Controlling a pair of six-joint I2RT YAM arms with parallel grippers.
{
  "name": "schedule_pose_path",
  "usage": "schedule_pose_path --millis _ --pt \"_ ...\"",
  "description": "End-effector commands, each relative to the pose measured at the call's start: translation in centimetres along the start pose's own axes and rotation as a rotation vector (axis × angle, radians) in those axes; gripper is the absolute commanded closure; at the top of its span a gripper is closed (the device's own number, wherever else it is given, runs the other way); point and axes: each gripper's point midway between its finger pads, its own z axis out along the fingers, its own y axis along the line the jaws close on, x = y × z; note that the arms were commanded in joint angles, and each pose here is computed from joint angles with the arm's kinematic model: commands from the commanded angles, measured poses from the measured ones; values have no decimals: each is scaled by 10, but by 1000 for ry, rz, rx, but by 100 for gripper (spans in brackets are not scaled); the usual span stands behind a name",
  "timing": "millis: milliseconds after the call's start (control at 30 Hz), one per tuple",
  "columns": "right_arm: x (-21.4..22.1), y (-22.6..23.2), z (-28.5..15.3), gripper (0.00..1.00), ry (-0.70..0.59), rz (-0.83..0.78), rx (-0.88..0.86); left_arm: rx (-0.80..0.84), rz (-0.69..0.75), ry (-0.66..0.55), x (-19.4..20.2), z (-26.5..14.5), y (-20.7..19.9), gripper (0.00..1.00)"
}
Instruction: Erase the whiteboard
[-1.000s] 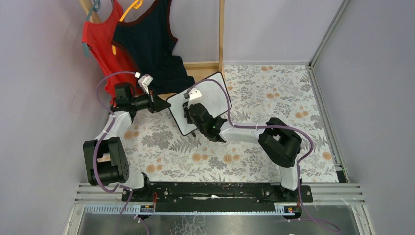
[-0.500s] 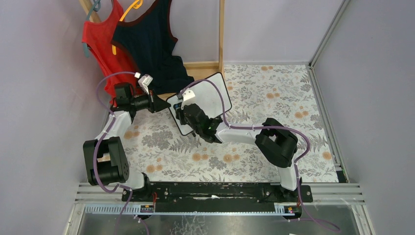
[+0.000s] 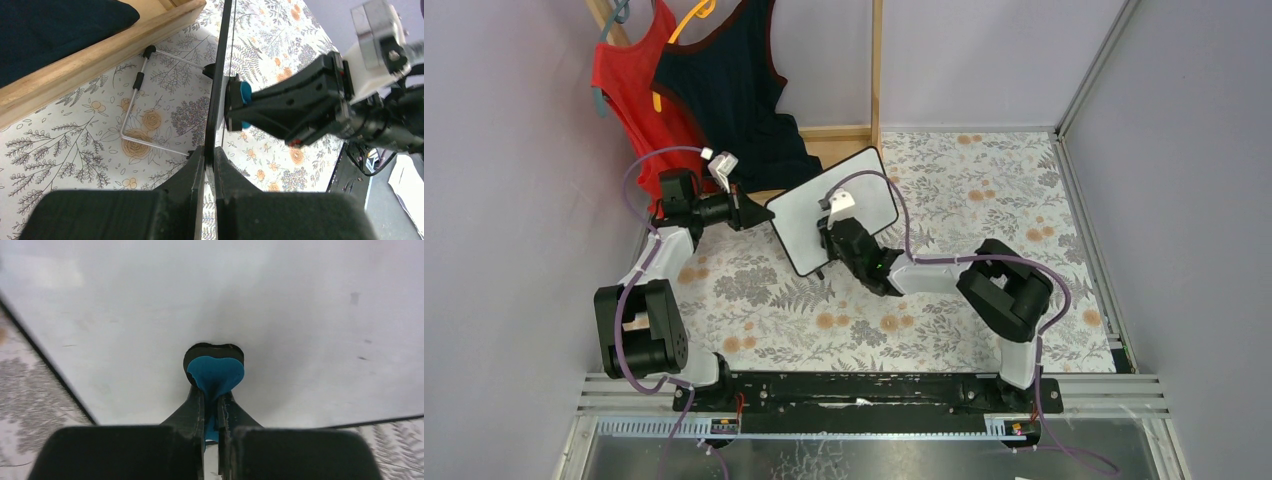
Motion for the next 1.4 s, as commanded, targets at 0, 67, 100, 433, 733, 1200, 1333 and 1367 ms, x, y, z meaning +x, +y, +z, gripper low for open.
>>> schedule_pose_path --millis 0,67,100,433,733,1200,1333,1367 --pt "-26 -60 -4 100 -62 2 154 3 68 -10 -9 -1 -4 100" --pt "-26 -74 -4 100 -57 -6 178 2 69 -8 -8 -1 -4 100" --pt "-28 -80 -5 100 -56 -11 188 -1 71 -8 -8 -1 -4 100" --pt "-51 -108 -24 100 -92 -3 251 -7 77 -8 -10 -2 -3 100" --pt "-77 -140 -86 100 14 -56 389 -18 68 -1 -7 -1 2 100" --pt "-39 -264 -196 99 304 37 596 -39 58 3 -7 1 8 100" --pt "-16 -290 -207 100 400 161 612 -45 58 3 -7 1 9 100" --pt "-9 -294 -206 100 429 192 612 -45 58 3 -7 1 8 100"
